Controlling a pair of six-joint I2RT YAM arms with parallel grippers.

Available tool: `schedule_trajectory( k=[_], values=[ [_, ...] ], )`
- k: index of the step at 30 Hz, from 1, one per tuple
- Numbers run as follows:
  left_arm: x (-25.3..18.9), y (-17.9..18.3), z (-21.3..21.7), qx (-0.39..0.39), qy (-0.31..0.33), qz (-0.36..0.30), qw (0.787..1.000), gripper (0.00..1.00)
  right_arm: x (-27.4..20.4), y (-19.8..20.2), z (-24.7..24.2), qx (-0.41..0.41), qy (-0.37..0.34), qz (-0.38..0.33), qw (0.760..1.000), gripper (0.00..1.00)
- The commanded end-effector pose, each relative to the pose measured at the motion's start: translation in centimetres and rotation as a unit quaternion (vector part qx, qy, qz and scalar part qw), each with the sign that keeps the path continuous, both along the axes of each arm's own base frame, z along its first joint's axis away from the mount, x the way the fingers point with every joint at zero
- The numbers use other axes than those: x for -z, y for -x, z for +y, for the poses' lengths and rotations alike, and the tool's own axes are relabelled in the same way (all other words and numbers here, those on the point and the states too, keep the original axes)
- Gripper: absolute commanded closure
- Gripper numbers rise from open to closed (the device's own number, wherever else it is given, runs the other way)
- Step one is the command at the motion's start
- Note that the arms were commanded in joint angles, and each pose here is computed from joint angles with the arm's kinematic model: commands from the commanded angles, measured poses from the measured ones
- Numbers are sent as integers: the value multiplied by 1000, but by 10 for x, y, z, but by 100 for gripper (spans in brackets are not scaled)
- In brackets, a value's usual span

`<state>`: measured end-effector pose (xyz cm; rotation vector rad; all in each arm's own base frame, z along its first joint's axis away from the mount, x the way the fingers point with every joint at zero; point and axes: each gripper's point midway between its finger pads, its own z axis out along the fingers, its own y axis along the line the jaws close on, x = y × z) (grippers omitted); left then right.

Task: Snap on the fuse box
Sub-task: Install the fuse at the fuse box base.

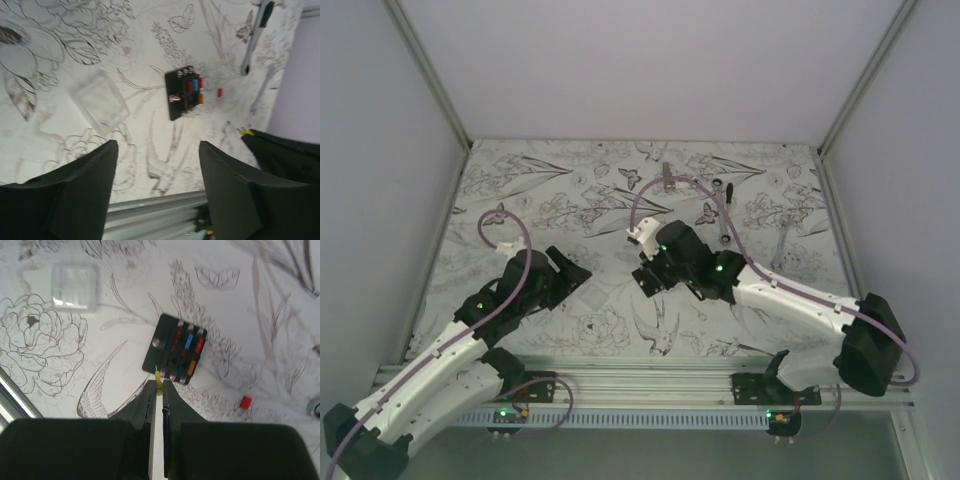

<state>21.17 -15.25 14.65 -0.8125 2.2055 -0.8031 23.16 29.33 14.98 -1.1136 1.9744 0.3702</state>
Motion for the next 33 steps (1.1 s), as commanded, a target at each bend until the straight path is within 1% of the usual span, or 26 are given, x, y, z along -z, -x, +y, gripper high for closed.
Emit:
schedule_trajectory(
  k=[1, 4, 7, 8, 9, 13, 18, 33],
  values=[
    [19, 4, 22, 50, -120, -25, 991, 28, 23, 3, -24, 89, 56, 97, 990, 100],
    [21, 3, 25, 74, -153, -38, 985, 17, 36, -1, -26, 114, 88, 121, 982, 100],
    [24, 3, 29, 81, -171, -40, 981, 5, 42, -9, -29, 132, 112, 132, 976, 100],
    [25, 3, 30, 83, -175, -40, 980, 1, 53, -11, -29, 131, 130, 142, 973, 100],
    [27, 3, 31, 84, -180, -40, 979, 0, 59, -11, -28, 127, 143, 149, 970, 100],
    [28, 3, 34, 89, -192, -44, 976, 0, 72, -19, -24, 130, 166, 164, 963, 100],
    [26, 3, 34, 94, -195, -49, 975, 0, 80, -28, -22, 142, 175, 178, 958, 100],
    [18, 4, 34, 105, -200, -66, 972, 0, 89, -35, -13, 168, 178, 207, 947, 100]
  ],
)
